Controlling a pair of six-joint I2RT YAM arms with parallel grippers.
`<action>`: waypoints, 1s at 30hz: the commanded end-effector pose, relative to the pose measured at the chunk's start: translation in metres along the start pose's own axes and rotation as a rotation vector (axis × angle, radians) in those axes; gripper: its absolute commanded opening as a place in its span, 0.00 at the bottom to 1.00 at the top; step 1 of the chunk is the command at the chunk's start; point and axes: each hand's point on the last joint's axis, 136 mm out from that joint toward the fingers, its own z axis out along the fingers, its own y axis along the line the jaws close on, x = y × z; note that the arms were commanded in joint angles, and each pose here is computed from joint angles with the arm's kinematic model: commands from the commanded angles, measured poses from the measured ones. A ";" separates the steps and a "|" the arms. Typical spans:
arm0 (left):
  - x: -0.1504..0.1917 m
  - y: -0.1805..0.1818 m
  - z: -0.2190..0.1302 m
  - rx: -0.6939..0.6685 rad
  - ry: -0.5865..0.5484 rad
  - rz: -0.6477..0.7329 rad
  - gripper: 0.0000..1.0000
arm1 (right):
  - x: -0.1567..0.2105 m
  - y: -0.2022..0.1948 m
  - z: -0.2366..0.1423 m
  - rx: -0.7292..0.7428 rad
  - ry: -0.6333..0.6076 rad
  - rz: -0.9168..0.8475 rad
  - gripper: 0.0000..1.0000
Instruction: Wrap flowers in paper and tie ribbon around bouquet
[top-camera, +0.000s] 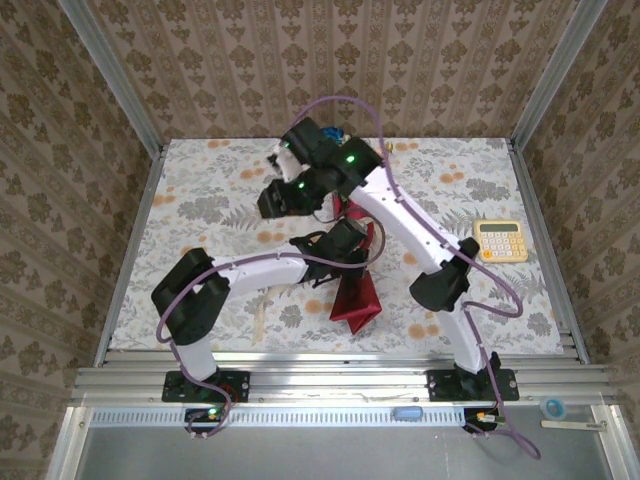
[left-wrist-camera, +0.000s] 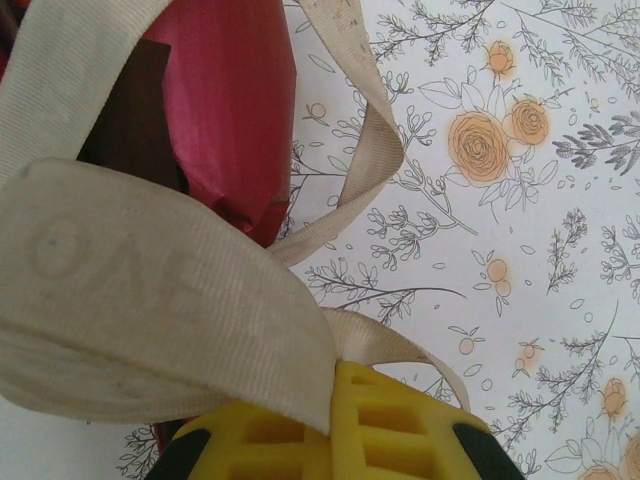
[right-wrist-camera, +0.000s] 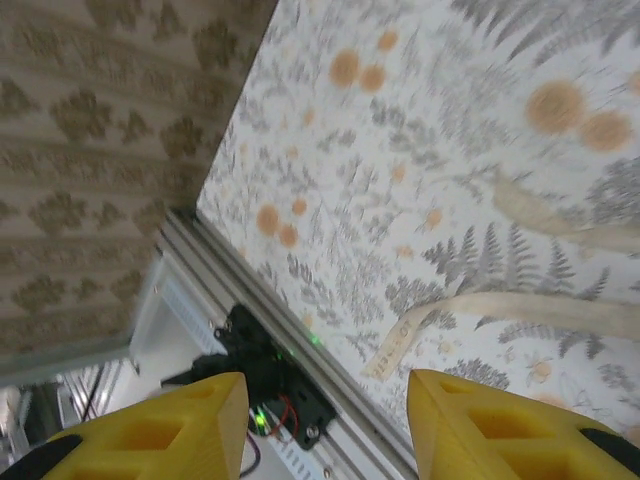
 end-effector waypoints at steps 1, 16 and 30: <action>-0.013 0.001 -0.010 0.038 -0.004 -0.063 0.00 | -0.032 -0.019 -0.065 0.071 -0.187 0.107 0.48; -0.069 0.018 -0.031 0.419 0.128 -0.426 0.00 | 0.039 -0.144 -0.120 0.374 -0.462 0.456 0.39; -0.115 0.074 -0.027 0.559 0.148 -0.710 0.00 | 0.105 -0.135 0.035 0.548 -0.177 0.429 0.39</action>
